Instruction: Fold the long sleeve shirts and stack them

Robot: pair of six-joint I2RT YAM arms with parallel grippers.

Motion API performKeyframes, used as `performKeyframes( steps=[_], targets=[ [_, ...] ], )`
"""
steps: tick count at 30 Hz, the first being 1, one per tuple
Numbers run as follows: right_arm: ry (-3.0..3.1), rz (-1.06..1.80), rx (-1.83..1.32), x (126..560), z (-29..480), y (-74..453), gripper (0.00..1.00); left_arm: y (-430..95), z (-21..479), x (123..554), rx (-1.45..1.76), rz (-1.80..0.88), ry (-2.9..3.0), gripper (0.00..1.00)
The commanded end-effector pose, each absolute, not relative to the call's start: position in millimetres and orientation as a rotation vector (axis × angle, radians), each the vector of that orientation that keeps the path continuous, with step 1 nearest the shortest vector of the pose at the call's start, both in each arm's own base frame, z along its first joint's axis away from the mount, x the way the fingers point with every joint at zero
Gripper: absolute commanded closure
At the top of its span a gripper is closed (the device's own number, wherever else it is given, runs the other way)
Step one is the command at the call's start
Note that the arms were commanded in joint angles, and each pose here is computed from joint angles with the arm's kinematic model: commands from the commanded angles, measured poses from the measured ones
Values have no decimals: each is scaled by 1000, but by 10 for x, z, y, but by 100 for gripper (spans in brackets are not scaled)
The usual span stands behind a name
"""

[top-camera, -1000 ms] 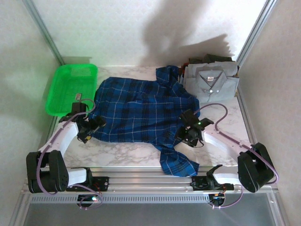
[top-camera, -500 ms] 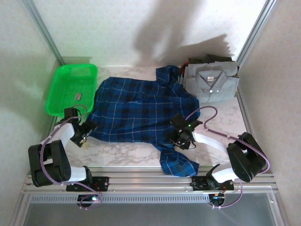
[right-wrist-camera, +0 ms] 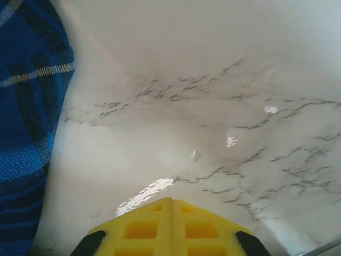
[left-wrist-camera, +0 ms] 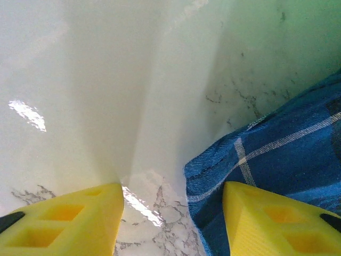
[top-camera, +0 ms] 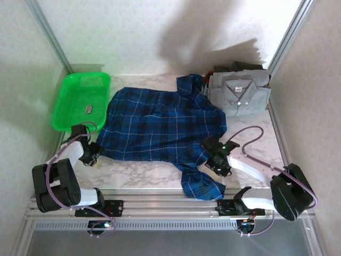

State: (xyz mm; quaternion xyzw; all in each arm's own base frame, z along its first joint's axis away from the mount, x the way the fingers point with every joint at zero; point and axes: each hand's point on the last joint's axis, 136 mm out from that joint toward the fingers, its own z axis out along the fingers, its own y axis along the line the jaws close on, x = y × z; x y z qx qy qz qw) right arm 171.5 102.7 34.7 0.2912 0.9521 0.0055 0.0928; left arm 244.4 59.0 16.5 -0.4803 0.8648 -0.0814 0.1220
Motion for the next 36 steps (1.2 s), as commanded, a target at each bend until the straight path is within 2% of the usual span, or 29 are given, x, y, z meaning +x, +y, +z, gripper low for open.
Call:
performKeyframes(
  steps=[1, 3, 4, 7, 10, 13, 16, 18, 20, 28, 36],
  targets=[
    [2772, 77, 827, 1774, 417, 1013, 82, 624, 187, 2576, -1375, -260, 2455, 44],
    [2755, 171, 803, 1835, 453, 1109, 67, 622, 240, 2607, -1370, -274, 2440, 43],
    [2754, 183, 793, 1851, 462, 1132, 63, 615, 258, 2631, -1367, -289, 2433, 44],
    [2759, 266, 757, 1944, 433, 1286, 60, 589, 225, 2659, -1364, -313, 2445, 50],
    [2748, 327, 738, 2073, 432, 1430, 59, 581, 211, 2705, -1350, -329, 2448, 67],
    [2753, 314, 718, 2171, 419, 1497, 59, 564, 230, 2745, -1339, -355, 2445, 78],
    [2768, 312, 718, 2219, 323, 1551, 62, 547, 230, 2747, -1328, -367, 2451, 87],
    [2781, 287, 731, 2230, 238, 1556, 65, 532, 212, 2729, -1326, -371, 2460, 95],
    [2773, 293, 754, 2272, 175, 1581, 70, 524, 200, 2709, -1327, -371, 2463, 100],
    [2728, 76, 916, 2181, 184, 1127, 100, 509, 216, 2674, -1297, -367, 2485, 100],
    [2734, 6, 924, 1943, 414, 842, 100, 442, 269, 2666, -1285, -416, 2482, 100]
  ],
)
